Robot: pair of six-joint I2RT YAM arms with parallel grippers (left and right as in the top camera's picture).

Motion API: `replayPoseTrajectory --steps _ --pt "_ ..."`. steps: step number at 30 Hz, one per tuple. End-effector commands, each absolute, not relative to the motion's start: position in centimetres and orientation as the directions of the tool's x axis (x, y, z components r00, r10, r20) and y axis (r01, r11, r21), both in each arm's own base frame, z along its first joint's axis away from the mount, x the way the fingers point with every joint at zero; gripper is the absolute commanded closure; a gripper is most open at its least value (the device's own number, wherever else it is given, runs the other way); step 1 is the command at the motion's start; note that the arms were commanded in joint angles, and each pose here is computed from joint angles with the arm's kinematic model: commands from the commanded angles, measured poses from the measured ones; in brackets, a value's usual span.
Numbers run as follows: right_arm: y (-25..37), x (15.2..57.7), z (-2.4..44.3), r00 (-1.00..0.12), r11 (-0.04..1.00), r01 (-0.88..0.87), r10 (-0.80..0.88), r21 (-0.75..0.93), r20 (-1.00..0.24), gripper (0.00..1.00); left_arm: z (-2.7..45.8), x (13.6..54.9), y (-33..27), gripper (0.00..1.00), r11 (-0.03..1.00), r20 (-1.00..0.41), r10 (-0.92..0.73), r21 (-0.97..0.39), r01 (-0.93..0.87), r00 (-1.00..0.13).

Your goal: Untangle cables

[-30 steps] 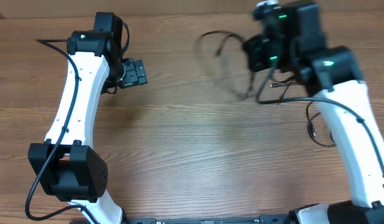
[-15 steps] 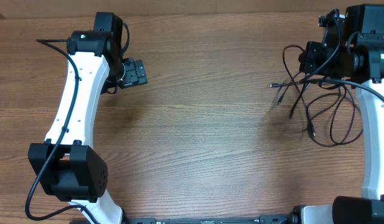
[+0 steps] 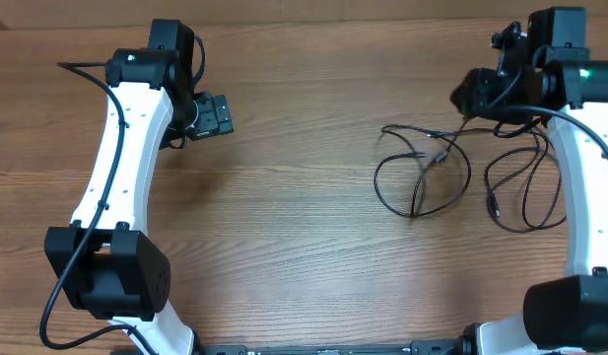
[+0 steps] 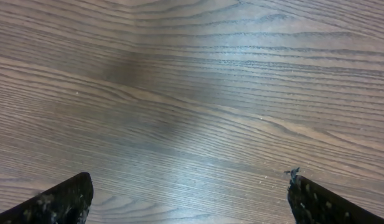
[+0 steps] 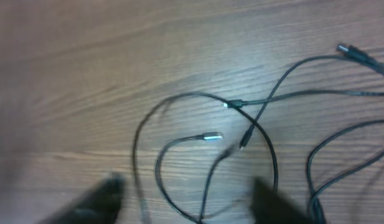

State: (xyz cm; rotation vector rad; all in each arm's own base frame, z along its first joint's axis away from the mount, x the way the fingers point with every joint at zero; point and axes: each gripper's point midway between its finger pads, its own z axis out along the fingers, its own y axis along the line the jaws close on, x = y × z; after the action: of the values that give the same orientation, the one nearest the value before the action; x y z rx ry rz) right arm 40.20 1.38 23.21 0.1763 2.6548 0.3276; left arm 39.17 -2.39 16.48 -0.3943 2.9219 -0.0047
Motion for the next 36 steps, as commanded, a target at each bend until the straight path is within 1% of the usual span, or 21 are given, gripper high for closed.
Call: replayPoseTrajectory --steps 1,2,3,7,8,10,15,19,22,25,28,36 --pt "1.4 40.3 22.1 -0.901 0.961 0.078 0.182 0.266 -0.394 0.09 16.0 39.1 -2.8 0.00 0.962 -0.176 -0.272 -0.032 -0.271 -0.946" --pt "1.6 40.4 21.9 -0.904 0.958 0.074 0.181 0.277 -0.388 0.03 16.0 39.1 -2.8 0.01 0.962 -0.176 -0.272 -0.032 -0.271 -0.946" --pt "2.2 40.4 21.8 -0.908 0.951 0.063 0.181 0.303 -0.379 0.00 16.0 39.1 -2.8 0.00 0.962 -0.176 -0.272 -0.032 -0.271 -0.946" --pt "5.0 40.5 22.1 -0.923 0.890 -0.002 0.173 0.455 -0.343 0.00 16.0 39.1 -2.8 0.00 0.962 -0.176 -0.272 -0.032 -0.271 -0.946" --pt "6.6 40.3 22.2 -0.933 0.854 -0.031 0.162 0.520 -0.322 0.00 16.0 39.1 -2.8 0.00 0.962 -0.176 -0.272 -0.032 -0.271 -0.946" --pt "7.7 40.2 21.9 -0.943 0.835 -0.046 0.146 0.549 -0.301 0.00 16.0 39.1 -2.8 0.00 0.962 -0.176 -0.272 -0.032 -0.271 -0.946" --pt "10.2 40.3 20.2 -0.961 0.833 -0.072 0.091 0.548 -0.263 0.00 16.0 39.1 -2.8 0.00 0.962 -0.176 -0.272 -0.032 -0.271 -0.946" --pt "11.7 40.7 18.5 -0.969 0.855 -0.022 0.110 0.517 -0.222 0.00 16.0 39.1 -2.8 0.00 0.962 -0.176 -0.272 -0.032 -0.271 -0.946" --pt "13.9 40.8 17.6 -0.974 0.856 -0.041 0.081 0.515 -0.213 0.00 16.0 39.1 -2.8 0.00 0.962 -0.176 -0.272 -0.032 -0.271 -0.946" --pt "15.4 40.7 16.4 -0.977 0.870 -0.023 0.084 0.493 -0.193 0.00 16.0 39.1 -2.8 0.00 0.962 -0.176 -0.272 -0.032 -0.271 -0.946" --pt "17.1 40.2 14.5 -0.983 0.885 0.002 0.087 0.466 -0.161 0.00 16.0 39.1 -2.8 0.00 0.962 -0.176 -0.272 -0.032 -0.271 -0.946" --pt "21.1 38.5 8.2 -0.992 0.907 -0.054 -0.001 0.418 -0.128 0.00 16.0 39.1 -2.8 0.00 0.962 -0.176 -0.272 -0.032 -0.271 -0.946"
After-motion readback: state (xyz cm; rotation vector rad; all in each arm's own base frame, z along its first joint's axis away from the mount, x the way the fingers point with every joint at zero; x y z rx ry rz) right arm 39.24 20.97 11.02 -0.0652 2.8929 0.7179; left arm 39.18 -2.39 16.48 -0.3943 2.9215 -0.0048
